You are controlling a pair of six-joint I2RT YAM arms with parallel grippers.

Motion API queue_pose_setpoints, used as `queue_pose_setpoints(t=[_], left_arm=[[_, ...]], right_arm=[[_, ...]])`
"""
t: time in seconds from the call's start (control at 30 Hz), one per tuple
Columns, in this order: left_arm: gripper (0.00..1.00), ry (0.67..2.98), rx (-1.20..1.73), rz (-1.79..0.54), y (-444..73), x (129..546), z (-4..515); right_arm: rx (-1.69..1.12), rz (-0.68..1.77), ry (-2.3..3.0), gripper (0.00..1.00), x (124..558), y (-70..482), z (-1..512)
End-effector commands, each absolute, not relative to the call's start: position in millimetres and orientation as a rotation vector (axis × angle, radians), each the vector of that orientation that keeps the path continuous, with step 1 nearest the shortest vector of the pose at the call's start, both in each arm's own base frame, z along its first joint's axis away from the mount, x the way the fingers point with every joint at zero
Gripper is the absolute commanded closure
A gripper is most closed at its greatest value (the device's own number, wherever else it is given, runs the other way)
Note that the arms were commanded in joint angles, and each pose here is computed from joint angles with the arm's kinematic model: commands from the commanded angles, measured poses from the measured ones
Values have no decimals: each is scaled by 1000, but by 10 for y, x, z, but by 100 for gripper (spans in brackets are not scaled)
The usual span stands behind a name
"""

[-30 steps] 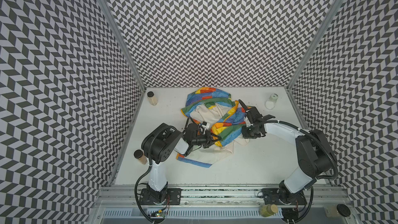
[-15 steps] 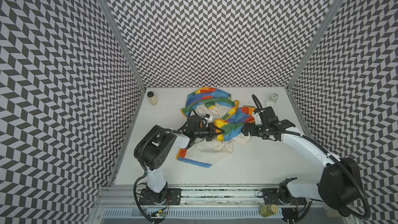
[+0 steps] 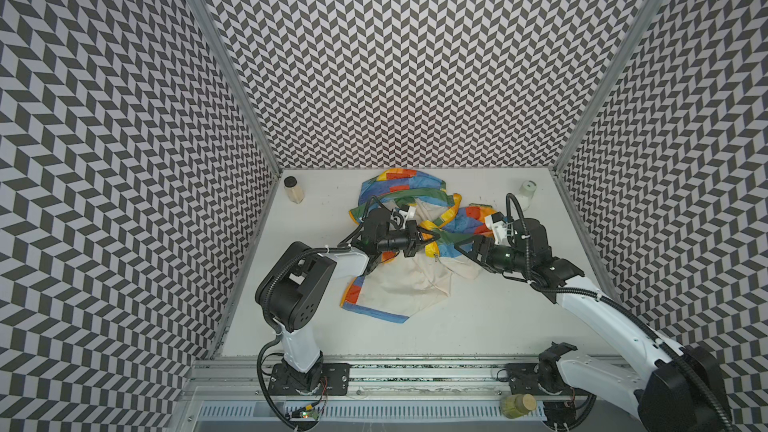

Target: Zip up the jacket

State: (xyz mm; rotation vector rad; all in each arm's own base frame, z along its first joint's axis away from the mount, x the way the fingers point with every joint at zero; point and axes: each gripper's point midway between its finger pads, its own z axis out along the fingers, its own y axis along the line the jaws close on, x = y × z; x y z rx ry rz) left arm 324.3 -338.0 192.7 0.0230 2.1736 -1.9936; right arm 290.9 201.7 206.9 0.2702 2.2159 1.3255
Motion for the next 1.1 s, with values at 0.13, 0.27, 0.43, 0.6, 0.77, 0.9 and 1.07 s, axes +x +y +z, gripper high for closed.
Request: queue_pose_setpoints(t=[0.13, 0.27, 0.43, 0.6, 0.77, 0.9, 1.07], left_arm=[[100, 2024, 44, -2115, -3463, 3331, 2459], [100, 2005, 17, -2138, -3462, 3355, 2542], [100, 2012, -24, -2173, -3455, 3340, 2578], [100, 2024, -61, -2209, -3446, 3308, 2593], [100, 2017, -84, -2246, -3448, 3304, 2660], [100, 2009, -98, -2271, -3447, 3301, 2712], [100, 2013, -104, -2274, -3445, 3295, 2718]], right_arm=[[334, 1575, 1982, 8, 2901, 2232, 2574], [350, 1608, 1926, 5, 2922, 2270, 2619], [334, 1623, 1879, 6, 2985, 2326, 2635], [268, 1617, 1825, 10, 3054, 2377, 2756], [256, 1603, 1810, 15, 3085, 2388, 2774], [232, 1611, 1778, 22, 3093, 2401, 2812], [147, 1613, 1738, 36, 3106, 2457, 2929]])
